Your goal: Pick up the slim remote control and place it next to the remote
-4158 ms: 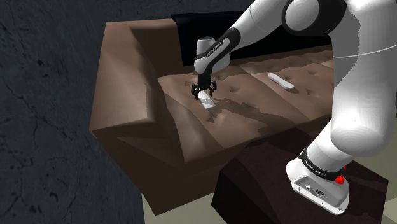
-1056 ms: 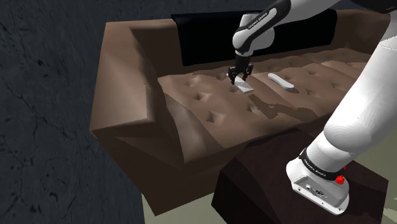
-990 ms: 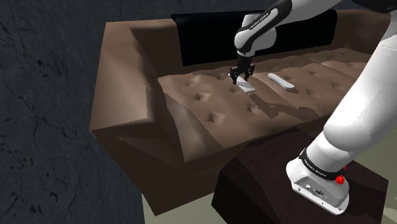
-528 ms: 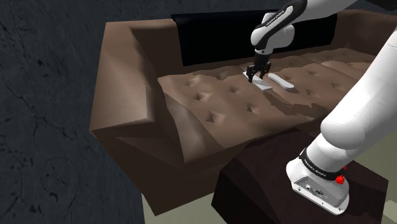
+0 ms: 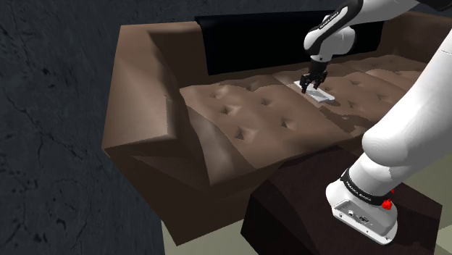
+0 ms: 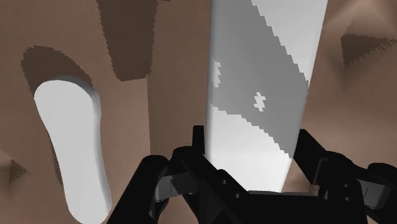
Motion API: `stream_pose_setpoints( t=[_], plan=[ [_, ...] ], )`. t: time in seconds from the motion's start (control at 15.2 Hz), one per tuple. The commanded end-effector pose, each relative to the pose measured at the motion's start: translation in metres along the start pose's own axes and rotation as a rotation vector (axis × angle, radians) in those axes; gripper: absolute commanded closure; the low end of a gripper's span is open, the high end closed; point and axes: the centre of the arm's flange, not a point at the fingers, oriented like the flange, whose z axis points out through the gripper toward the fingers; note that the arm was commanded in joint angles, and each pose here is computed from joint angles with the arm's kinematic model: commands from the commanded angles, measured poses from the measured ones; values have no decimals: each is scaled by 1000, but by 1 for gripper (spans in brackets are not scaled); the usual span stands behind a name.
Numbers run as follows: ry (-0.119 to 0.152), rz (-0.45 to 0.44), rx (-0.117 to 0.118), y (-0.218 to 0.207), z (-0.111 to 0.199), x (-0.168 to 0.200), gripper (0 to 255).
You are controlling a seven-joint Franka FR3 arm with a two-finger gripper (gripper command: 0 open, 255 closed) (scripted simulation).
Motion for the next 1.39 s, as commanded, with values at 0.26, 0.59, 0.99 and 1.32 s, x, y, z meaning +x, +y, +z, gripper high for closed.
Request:
stream_pose_setpoints(
  t=[0.26,0.59,0.99,1.32],
  plan=[
    [0,-2,0,79,-3,-17,255],
    [0,-2,0,79,23,-16,255],
    [0,-2,0,78,55,-15,255],
    [0,-2,0,78,76,-15,255]
  ],
)
